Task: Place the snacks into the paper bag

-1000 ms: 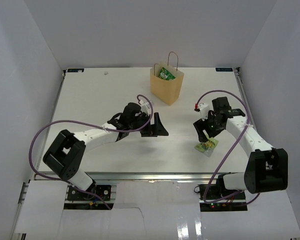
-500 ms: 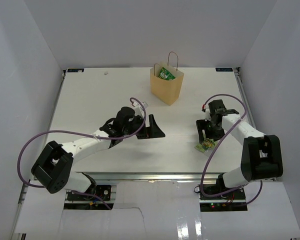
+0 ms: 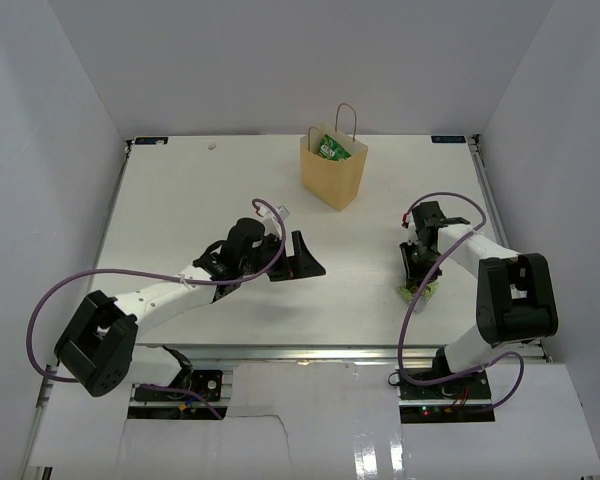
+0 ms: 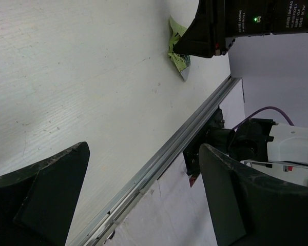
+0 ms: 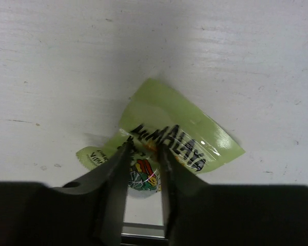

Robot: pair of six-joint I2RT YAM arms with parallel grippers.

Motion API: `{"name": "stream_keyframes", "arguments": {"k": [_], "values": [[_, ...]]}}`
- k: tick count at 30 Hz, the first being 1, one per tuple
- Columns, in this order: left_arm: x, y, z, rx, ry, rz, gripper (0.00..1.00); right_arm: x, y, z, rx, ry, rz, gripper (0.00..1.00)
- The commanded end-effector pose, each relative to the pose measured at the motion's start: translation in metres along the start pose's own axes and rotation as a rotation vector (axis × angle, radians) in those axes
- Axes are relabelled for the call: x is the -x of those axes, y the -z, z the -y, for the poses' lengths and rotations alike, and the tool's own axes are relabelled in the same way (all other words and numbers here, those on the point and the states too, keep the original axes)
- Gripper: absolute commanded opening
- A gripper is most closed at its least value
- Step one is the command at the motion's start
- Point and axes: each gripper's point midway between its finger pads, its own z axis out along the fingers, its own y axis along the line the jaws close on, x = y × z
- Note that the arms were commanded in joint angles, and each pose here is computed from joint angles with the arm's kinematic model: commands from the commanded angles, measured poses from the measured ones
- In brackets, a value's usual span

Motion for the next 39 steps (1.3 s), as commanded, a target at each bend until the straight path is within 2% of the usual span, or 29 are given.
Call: {"name": "stream_keyframes", "arguments": {"k": [1,3,6,11,12,14,15,17,20,22,23,24,25,26,27,28,29,30,33,39], "values": [[0.006,0.007,0.009,-0.014,-0.018,0.032,0.98,0.000,-0.007,0.006,-0.026,0.008,-0.021,0.26],[0.007,0.007,0.009,-0.013,-0.022,0.033,0.98,0.004,-0.007,0.005,-0.018,0.030,-0.016,0.15],[0.008,0.009,0.010,-0.009,-0.027,0.039,0.98,0.014,-0.003,0.001,0.009,0.056,0.017,0.08],[0.010,0.014,0.009,0.007,-0.038,0.054,0.98,0.052,0.030,-0.025,0.159,0.177,0.184,0.08],[0.011,0.016,0.010,0.007,-0.047,0.061,0.98,0.061,0.040,-0.038,0.237,0.220,0.226,0.08],[0.015,0.021,0.013,0.009,-0.065,0.085,0.98,0.101,0.085,-0.061,0.346,0.372,0.406,0.08],[0.018,0.022,0.014,0.010,-0.073,0.097,0.98,0.102,0.092,-0.069,0.388,0.418,0.437,0.08],[0.019,0.028,0.011,0.039,-0.079,0.107,0.98,0.130,0.142,-0.092,0.484,0.604,0.624,0.08],[0.024,0.037,0.013,0.051,-0.095,0.140,0.98,0.172,0.206,-0.109,0.497,0.799,0.878,0.08],[0.029,0.042,0.012,0.073,-0.100,0.171,0.98,0.194,0.228,-0.119,0.524,0.856,0.971,0.08],[0.030,0.047,0.013,0.074,-0.104,0.183,0.98,0.215,0.261,-0.124,0.517,0.895,1.074,0.08],[0.032,0.049,0.012,0.085,-0.103,0.201,0.98,0.228,0.273,-0.126,0.513,0.899,1.110,0.08],[0.032,0.051,0.011,0.091,-0.103,0.207,0.98,0.246,0.267,-0.127,0.527,0.881,1.109,0.08],[0.034,0.056,0.013,0.089,-0.105,0.223,0.98,0.267,0.301,-0.131,0.519,0.875,1.194,0.08],[0.034,0.058,0.010,0.101,-0.104,0.233,0.98,0.284,0.289,-0.135,0.553,0.856,1.178,0.08],[0.033,0.059,0.009,0.109,-0.099,0.233,0.98,0.296,0.296,-0.138,0.567,0.846,1.198,0.08],[0.034,0.063,0.011,0.107,-0.099,0.244,0.98,0.310,0.323,-0.144,0.586,0.837,1.258,0.08],[0.033,0.064,0.009,0.112,-0.097,0.245,0.98,0.324,0.307,-0.149,0.621,0.821,1.234,0.08],[0.034,0.070,0.009,0.124,-0.090,0.258,0.98,0.345,0.317,-0.171,0.688,0.826,1.274,0.08],[0.034,0.082,0.003,0.157,-0.061,0.299,0.98,0.363,0.312,-0.190,0.705,0.828,1.323,0.08]]}}
